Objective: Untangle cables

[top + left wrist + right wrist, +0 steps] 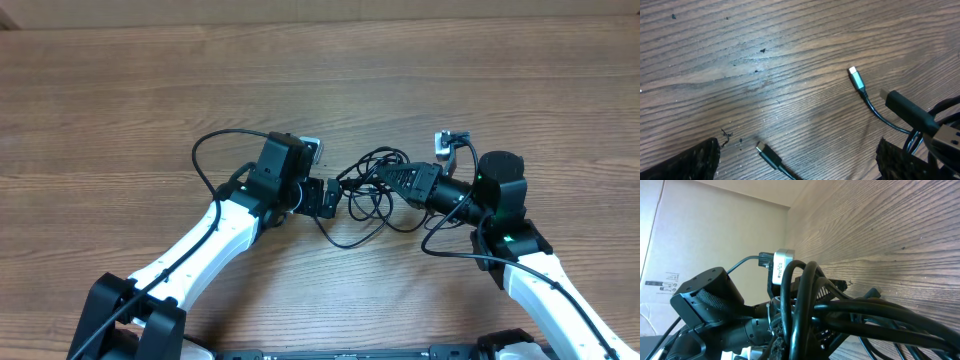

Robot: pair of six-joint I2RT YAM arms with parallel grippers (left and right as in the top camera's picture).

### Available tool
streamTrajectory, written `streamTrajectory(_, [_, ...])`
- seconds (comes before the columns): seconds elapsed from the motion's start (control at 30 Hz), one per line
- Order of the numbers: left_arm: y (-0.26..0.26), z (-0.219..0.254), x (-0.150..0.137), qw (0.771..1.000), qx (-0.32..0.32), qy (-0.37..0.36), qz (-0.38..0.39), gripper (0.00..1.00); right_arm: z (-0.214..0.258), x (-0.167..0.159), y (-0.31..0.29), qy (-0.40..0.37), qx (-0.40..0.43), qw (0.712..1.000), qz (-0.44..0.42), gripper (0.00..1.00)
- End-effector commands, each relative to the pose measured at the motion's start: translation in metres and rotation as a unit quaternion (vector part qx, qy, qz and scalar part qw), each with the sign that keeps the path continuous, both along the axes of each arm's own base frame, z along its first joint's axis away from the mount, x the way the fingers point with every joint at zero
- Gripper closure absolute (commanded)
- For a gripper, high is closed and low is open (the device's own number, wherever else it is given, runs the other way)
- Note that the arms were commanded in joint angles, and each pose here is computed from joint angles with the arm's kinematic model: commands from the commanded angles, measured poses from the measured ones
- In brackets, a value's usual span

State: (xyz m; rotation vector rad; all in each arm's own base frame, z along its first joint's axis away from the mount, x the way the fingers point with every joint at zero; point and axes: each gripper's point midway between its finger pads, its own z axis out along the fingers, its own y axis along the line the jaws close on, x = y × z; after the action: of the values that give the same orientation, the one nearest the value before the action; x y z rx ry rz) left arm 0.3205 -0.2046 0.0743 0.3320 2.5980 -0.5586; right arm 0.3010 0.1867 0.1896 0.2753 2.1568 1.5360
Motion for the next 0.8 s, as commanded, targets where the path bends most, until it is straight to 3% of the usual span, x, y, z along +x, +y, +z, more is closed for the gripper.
streamTrajectory(0.0, [-0.0003, 0.0133, 0.0047, 1.0, -0.004, -0.015, 0.008, 0.0, 0.0079, -0.0015, 0.0026, -0.009, 0.007, 1.0, 0.012, 0.96])
streamTrajectory(0.77, [0.0002, 0.0127, 0.0038, 1.0, -0.003, -0.013, 0.008, 0.0, 0.0051, -0.0027, 0.0025, -0.001, 0.006, 1.0, 0.013, 0.96])
